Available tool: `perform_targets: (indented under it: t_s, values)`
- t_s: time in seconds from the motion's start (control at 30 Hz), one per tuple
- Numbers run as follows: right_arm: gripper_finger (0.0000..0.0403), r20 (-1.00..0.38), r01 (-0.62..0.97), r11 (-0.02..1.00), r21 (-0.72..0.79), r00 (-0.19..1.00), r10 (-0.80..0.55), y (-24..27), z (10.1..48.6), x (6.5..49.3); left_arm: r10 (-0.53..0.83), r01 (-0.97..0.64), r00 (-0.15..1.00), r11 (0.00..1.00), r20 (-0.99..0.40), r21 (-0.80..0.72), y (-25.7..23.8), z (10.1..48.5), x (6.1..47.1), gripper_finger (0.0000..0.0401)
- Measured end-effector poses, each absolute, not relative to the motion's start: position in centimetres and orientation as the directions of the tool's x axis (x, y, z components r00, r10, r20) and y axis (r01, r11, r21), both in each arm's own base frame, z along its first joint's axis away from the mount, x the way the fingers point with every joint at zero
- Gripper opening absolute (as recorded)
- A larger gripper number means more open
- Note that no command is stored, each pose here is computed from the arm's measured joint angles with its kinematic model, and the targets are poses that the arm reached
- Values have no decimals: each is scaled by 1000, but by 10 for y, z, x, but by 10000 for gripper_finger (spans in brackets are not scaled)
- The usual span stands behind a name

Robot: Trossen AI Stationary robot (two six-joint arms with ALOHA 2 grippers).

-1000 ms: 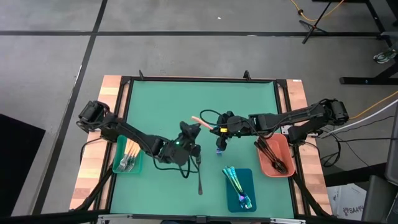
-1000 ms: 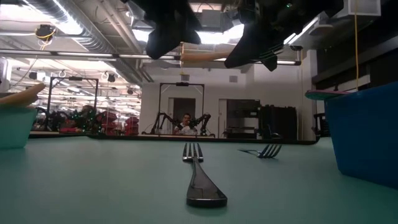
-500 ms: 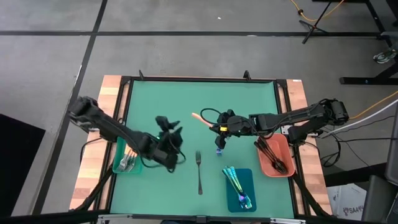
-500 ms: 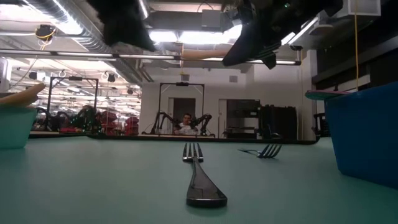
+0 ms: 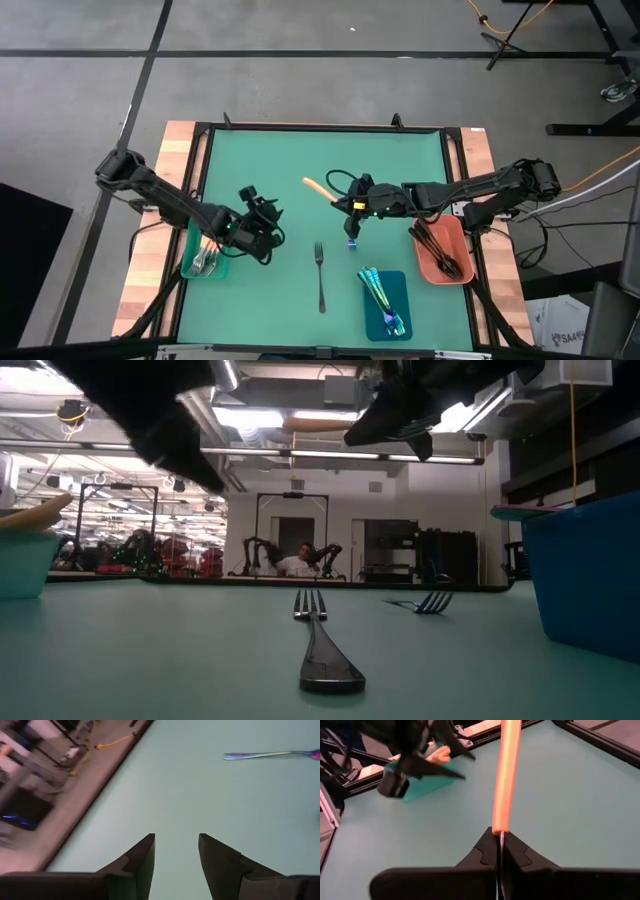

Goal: Sort silverware by color (type)
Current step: Put the yellow fork into the green bin

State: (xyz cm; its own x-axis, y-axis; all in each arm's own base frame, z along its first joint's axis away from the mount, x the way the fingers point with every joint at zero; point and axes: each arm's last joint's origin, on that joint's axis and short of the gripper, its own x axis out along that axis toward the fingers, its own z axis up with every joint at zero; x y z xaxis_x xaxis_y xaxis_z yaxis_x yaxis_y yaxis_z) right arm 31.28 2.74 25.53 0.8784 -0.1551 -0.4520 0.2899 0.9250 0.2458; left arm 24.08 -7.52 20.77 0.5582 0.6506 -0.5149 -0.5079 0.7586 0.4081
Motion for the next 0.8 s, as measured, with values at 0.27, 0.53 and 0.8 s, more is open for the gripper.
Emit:
perform_targets:
  t_s: [0.27,0.53,0.8]
  values:
    - [0,-404,283,922,263,901,-161,27,260,315,518,-545,724,834,-455,83,-72,178,246,146]
    - [0,-388,278,922,270,908,-160,28,262,316,436,-472,860,877,-267,-88,-65,189,258,146]
    - [0,-344,256,930,264,926,-157,28,266,318,391,-408,911,902,-132,-143,-52,207,267,146]
